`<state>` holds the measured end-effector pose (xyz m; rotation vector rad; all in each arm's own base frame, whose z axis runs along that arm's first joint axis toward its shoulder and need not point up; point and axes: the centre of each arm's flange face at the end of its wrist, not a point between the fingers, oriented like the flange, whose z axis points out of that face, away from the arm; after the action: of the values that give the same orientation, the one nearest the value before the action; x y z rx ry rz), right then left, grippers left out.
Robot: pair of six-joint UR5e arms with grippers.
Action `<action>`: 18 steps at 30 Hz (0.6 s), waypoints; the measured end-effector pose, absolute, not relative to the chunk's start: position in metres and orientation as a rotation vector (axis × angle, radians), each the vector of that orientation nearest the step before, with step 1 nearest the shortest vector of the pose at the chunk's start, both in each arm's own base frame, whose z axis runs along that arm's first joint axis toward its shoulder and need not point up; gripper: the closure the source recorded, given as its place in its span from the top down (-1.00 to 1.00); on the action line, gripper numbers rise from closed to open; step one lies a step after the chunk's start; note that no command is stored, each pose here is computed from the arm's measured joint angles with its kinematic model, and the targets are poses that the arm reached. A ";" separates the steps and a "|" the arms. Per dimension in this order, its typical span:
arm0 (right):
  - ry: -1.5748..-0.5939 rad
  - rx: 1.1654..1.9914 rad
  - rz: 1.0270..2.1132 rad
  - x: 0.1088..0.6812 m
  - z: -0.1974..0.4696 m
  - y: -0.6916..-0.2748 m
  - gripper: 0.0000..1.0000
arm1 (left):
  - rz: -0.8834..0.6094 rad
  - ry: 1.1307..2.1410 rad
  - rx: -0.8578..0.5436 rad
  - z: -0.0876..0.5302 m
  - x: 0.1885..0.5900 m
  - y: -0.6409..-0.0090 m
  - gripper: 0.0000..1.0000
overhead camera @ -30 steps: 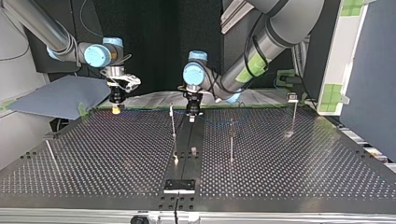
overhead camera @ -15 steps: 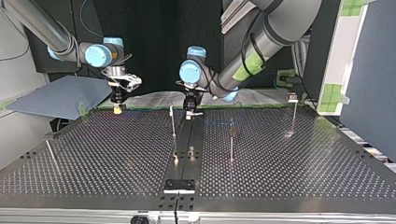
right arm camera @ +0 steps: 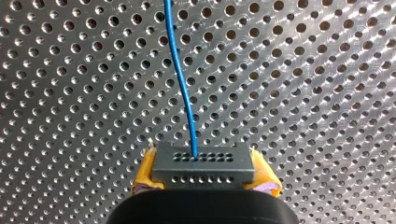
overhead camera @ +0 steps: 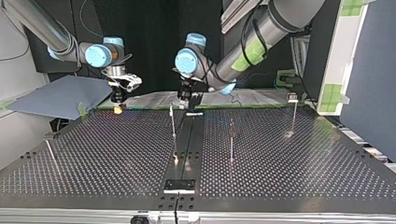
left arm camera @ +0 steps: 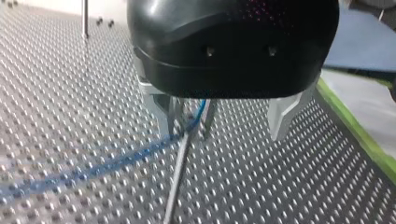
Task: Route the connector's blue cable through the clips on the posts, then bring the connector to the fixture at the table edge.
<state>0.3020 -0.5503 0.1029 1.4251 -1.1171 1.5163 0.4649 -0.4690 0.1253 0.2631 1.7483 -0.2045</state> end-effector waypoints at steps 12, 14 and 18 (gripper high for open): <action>-1.117 1.437 1.519 0.303 0.102 -0.549 -1.00 | -0.240 1.749 0.304 0.124 0.433 -0.476 1.00; -1.117 1.438 1.519 0.303 0.102 -0.549 -1.00 | -0.240 1.748 0.304 0.124 0.431 -0.477 1.00; -1.119 1.438 1.521 0.303 0.102 -0.549 -1.00 | -0.242 1.746 0.306 0.124 0.429 -0.479 1.00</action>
<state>0.3033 -0.5489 0.1021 1.4385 -1.1189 1.5205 0.4289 -0.4791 0.1242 0.3056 1.7459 -0.2416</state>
